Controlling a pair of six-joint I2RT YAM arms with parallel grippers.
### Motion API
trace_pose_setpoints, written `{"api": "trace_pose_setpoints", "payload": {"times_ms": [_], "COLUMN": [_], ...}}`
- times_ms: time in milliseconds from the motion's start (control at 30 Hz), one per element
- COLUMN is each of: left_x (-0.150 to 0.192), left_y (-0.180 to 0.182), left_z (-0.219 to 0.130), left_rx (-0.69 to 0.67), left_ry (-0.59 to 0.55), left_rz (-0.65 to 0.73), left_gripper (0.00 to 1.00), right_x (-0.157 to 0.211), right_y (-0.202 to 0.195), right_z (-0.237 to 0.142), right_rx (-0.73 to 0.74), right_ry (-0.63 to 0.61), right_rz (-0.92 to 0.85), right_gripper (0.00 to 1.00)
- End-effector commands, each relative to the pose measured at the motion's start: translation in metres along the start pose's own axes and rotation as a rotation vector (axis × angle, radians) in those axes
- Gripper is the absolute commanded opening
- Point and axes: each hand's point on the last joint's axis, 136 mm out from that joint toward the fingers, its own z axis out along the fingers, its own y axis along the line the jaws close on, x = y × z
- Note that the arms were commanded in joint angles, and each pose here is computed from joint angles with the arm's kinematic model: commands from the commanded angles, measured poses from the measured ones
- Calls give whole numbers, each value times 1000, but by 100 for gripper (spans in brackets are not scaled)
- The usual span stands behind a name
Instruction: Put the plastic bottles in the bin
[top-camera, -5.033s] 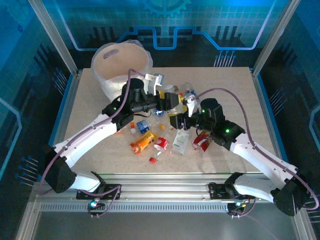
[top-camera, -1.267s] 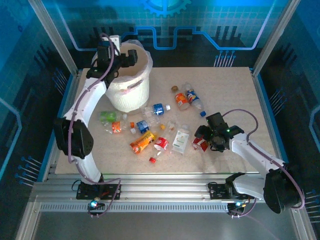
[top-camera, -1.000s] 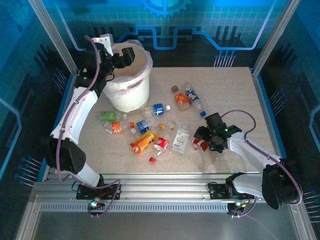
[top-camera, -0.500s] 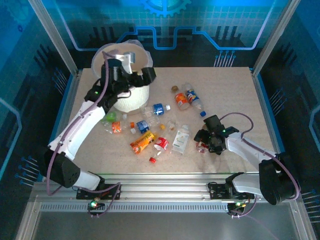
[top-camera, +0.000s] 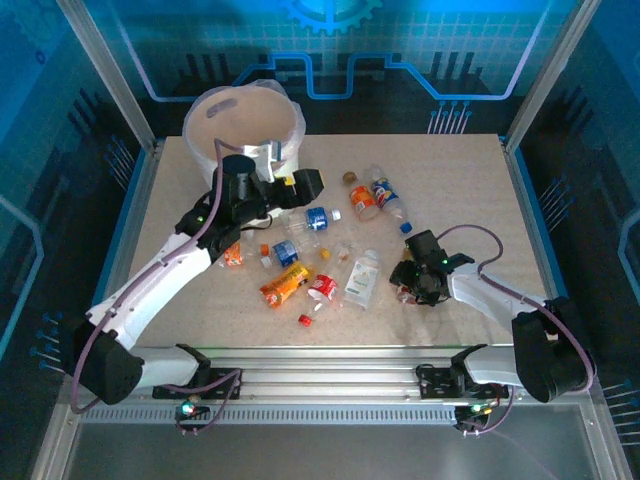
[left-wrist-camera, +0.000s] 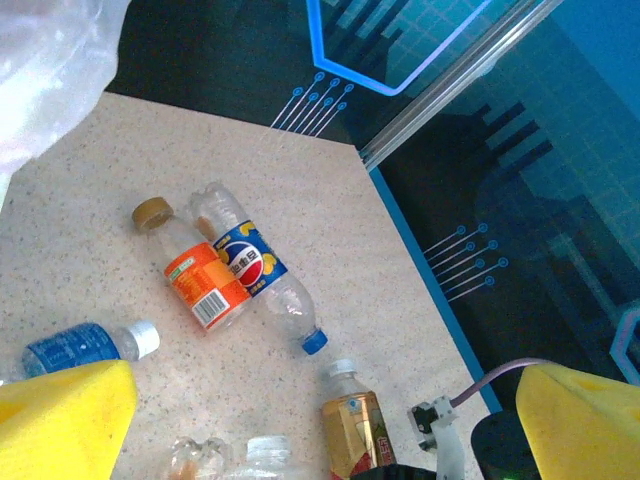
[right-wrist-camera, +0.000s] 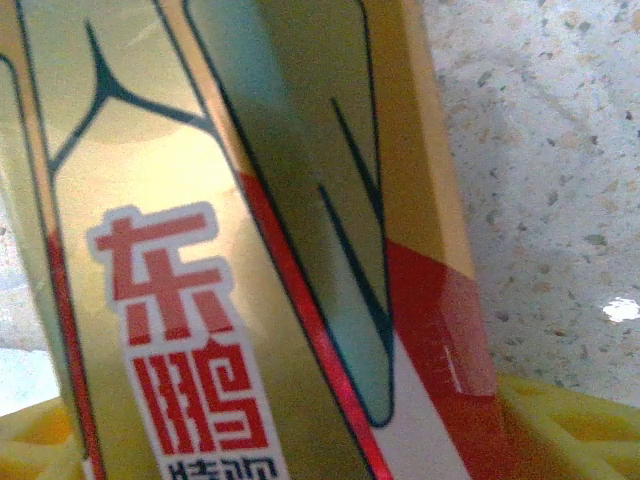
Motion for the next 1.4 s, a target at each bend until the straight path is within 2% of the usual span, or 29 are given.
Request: {"api": "trace_pose_setpoints", "payload": {"times_ms": [0, 233, 400, 600, 767, 1033, 1233, 1367], "left_x": [-14, -9, -1, 7, 17, 28, 35, 35], "left_y": [-17, -28, -27, -34, -45, -69, -78, -88], "left_z": [-7, -3, 3, 8, 14, 16, 23, 27], "left_rx": [50, 77, 68, 82, 147, 266, 287, 321], "left_ry": [-61, -42, -20, 7, 60, 132, 165, 164], "left_rz": [-28, -16, -13, 9, 17, 48, 58, 50], "left_gripper": [99, 99, 99, 99, 99, 99, 99, 93], "right_x": [1, -10, -27, -47, -48, -32, -18, -13], "right_y": [-13, -8, 15, 67, 113, 155, 172, 180], "right_z": [6, -14, -48, -103, -141, -172, -187, -193], "right_rx": [49, 47, -17, -190, -374, -583, -712, -752], "right_ry": [8, -82, -225, -435, -559, -607, -611, -611], "right_rz": [-23, -113, -230, -390, -515, -649, -680, -699], "right_gripper": [63, 53, 49, 47, 45, 43, 43, 43]}}
